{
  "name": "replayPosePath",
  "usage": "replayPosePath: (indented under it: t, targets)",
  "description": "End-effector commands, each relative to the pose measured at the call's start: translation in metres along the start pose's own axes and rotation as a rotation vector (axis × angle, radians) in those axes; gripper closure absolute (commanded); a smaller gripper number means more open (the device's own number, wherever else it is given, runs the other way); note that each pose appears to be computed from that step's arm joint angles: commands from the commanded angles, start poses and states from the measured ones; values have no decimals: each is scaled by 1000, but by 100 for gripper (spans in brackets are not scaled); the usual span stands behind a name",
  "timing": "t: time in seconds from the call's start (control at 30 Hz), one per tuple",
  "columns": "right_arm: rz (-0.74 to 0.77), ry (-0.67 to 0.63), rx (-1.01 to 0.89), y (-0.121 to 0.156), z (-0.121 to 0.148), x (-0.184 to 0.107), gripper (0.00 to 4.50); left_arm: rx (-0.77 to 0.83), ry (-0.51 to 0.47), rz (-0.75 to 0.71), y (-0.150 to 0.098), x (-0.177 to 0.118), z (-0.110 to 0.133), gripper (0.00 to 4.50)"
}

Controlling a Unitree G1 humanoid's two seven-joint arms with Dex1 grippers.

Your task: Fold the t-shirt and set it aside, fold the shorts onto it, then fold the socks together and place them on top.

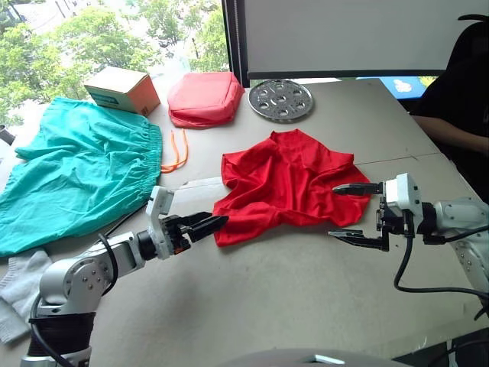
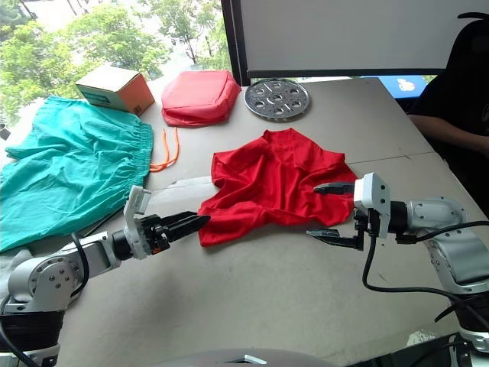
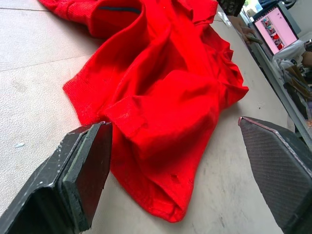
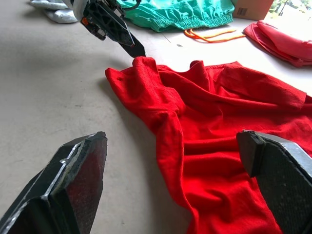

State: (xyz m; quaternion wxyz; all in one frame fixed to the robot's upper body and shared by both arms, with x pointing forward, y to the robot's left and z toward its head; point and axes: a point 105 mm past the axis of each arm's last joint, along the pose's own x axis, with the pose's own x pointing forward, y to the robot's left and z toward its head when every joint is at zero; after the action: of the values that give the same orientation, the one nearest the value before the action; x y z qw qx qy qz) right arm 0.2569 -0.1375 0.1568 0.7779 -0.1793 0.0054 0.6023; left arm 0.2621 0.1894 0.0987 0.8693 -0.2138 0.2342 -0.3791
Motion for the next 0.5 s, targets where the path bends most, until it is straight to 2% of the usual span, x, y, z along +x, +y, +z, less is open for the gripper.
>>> replayPosePath:
  t: [0.03, 0.17, 0.5]
  targets:
    - [-14, -24, -46, -3, 12, -4, 0, 21, -29, -29, -5, -2, 9, 7]
    - [-16, -26, -48, -2, 13, -3, 0, 11, -58, -50, -7, 0, 13, 7]
    - [-23, -30, -51, -1, 15, -2, 0, -15, -48, -61, -5, 7, 8, 7]
